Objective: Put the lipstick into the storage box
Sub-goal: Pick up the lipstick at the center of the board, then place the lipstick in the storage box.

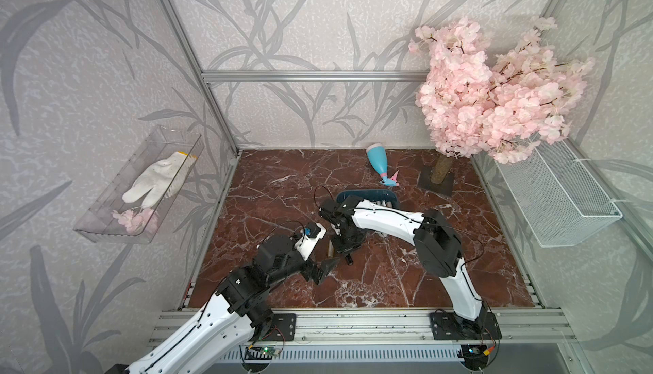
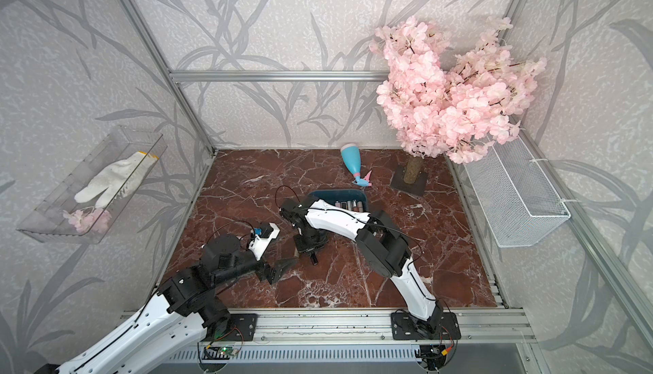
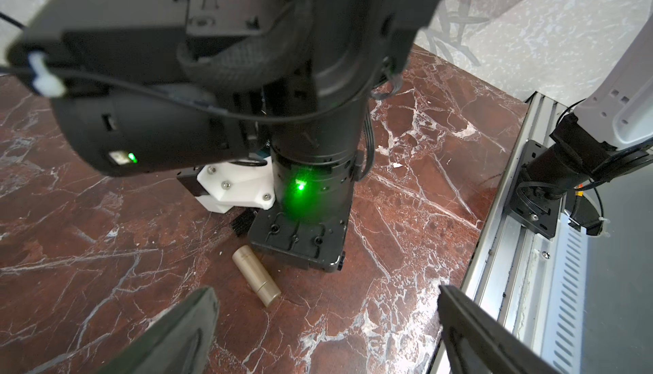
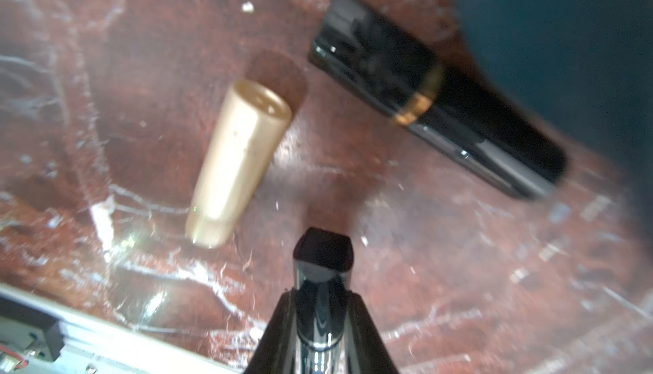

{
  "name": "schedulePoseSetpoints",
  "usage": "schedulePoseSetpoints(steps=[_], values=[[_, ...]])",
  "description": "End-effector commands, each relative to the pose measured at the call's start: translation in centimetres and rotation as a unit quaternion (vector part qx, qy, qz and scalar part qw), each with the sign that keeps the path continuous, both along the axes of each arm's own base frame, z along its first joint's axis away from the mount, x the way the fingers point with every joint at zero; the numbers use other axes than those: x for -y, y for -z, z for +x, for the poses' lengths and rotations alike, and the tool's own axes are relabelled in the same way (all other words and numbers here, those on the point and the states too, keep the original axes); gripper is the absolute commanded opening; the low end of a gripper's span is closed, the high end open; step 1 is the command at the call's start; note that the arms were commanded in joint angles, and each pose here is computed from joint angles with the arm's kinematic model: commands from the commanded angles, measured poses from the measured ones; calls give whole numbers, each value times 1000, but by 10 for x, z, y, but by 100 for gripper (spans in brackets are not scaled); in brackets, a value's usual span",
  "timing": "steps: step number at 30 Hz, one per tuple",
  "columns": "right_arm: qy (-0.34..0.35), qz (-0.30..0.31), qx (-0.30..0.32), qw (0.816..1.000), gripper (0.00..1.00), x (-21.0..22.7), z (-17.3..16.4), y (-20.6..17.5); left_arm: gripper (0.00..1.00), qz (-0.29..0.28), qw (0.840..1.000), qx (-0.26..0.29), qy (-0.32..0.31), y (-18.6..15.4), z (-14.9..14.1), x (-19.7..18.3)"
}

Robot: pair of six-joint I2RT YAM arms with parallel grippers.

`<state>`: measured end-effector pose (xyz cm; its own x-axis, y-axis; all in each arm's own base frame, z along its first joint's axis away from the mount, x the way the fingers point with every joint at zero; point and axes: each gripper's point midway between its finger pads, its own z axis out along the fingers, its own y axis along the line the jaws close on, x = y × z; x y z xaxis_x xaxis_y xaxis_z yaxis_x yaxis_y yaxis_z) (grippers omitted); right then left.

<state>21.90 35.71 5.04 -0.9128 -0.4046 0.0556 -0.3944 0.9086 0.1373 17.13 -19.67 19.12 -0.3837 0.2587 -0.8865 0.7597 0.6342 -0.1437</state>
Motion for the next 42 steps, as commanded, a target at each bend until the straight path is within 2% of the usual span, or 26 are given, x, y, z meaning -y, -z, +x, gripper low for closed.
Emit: schedulePoseSetpoints(steps=[1, 9, 20, 29, 42], values=[[14, 9, 21, 1000, 12, 16, 0, -35, 100, -19, 1000, 20, -2, -12, 5, 3], [55, 52, 45, 996, 12, 36, 17, -82, 100, -28, 999, 34, 8, -26, 13, 13], [107, 102, 69, 987, 13, 56, 73, -120, 100, -13, 998, 49, 23, -38, 31, 31], [118, 108, 59, 985, 13, 51, 114, -107, 100, -10, 999, 30, 6, -36, 52, 38], [126, 96, 27, 987, 13, 42, 149, -63, 100, -91, 994, -66, 0, -34, 91, 39]])
